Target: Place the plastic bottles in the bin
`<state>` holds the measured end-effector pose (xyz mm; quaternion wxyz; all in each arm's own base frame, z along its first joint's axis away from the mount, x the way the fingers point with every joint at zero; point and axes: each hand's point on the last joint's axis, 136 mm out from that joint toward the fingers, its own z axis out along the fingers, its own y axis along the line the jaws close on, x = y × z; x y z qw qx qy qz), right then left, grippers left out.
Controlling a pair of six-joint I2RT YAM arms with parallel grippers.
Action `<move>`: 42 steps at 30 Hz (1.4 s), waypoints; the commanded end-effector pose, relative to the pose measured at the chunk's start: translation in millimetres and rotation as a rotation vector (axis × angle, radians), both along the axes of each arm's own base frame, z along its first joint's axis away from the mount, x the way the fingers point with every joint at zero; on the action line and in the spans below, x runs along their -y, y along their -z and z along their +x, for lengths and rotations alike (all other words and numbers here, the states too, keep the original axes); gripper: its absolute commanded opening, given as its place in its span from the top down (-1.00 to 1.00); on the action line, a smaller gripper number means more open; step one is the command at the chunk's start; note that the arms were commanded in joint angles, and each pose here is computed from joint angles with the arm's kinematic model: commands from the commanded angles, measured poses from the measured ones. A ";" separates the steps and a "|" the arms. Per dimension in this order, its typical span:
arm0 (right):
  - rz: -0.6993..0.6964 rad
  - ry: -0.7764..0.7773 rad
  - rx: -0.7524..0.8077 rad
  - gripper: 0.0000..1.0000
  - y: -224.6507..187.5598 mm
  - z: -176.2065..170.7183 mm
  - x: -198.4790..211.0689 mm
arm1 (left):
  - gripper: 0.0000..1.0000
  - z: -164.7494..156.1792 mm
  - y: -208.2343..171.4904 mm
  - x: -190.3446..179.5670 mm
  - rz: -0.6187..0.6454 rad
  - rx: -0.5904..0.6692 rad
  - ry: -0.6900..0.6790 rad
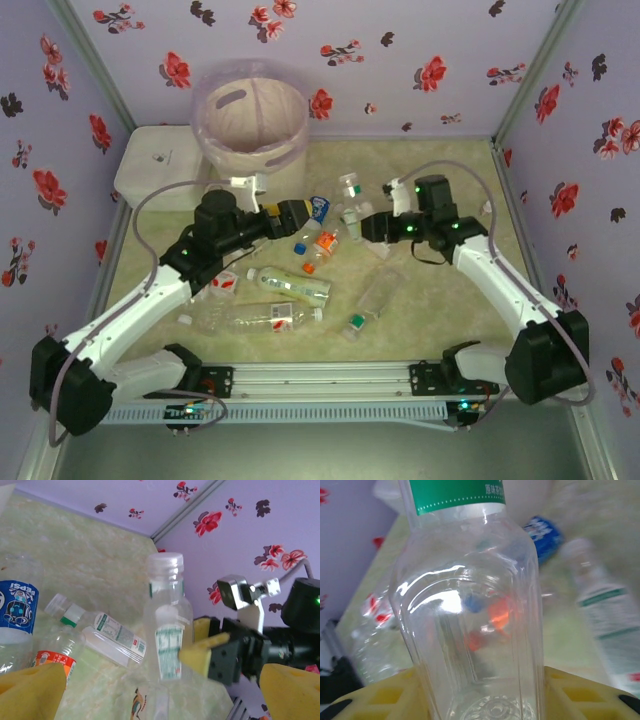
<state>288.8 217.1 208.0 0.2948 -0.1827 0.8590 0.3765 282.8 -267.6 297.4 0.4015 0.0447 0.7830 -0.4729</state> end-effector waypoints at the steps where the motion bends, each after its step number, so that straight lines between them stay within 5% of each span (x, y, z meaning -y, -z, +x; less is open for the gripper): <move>1: 0.144 -0.064 0.057 0.52 -31.1 -10.3 -29.7 | -0.99 8.7 -17.9 1.9 0.010 0.071 -0.017; 18: 0.216 -0.303 0.058 0.59 -43.5 -54.3 -96.8 | -0.55 33.1 -4.4 16.8 0.086 0.058 -0.011; 28: 0.173 -0.299 0.060 0.58 -38.4 -45.0 -102.6 | 0.39 36.5 -6.3 16.0 0.092 0.044 -0.017; 31: 0.151 -0.292 0.062 0.18 -40.5 -40.1 -102.1 | 0.55 39.4 -19.0 11.1 0.107 0.061 -0.025; 34: 0.113 -0.243 0.081 -0.92 -44.3 -30.9 -90.1 | 0.62 45.1 -43.5 1.9 0.129 0.110 -0.040; 42: 0.036 0.060 0.043 -0.99 -54.9 3.3 -12.6 | 0.92 67.5 -176.6 -47.3 0.154 0.396 -0.156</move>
